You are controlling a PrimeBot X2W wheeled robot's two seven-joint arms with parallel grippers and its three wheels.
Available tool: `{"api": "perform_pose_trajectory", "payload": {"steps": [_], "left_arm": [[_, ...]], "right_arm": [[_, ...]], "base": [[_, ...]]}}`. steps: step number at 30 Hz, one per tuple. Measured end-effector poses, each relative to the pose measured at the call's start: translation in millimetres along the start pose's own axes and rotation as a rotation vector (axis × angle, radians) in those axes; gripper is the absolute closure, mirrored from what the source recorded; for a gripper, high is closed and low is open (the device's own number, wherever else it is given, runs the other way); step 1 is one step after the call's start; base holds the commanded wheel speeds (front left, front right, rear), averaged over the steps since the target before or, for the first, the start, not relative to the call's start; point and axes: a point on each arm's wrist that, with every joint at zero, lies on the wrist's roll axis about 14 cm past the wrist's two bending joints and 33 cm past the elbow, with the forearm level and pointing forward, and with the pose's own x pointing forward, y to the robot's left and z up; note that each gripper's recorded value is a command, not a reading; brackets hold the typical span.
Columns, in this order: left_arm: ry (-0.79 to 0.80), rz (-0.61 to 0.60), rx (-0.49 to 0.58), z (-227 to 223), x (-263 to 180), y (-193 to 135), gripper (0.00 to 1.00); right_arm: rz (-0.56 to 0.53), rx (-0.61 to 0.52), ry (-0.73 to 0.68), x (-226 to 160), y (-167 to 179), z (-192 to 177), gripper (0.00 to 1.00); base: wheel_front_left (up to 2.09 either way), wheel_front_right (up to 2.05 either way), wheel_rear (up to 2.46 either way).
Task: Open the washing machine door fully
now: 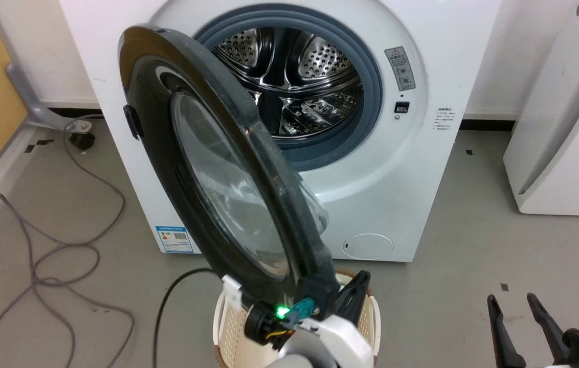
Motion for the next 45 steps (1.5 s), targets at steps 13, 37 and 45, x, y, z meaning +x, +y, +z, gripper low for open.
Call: {"api": "perform_pose_trajectory", "payload": {"steps": [13, 37, 45], "left_arm": [[-0.033, 0.200, -0.037, -3, -64, 51, 1.00], [-0.138, 0.810, -0.035, 20, -203, 177, 1.00], [-0.155, 0.948, -0.055, 26, -230, 233, 1.00]], "right_arm": [[0.032, 0.002, 0.023, 4, 10, -5, 0.00], [0.333, -0.004, 0.059, 55, 108, -15, 0.00], [0.330, 0.005, 0.070, 55, 107, -19, 0.00]], "base": [[0.00, 0.00, 0.00], [0.00, 0.00, 0.00], [0.00, 0.00, 0.00]]}}
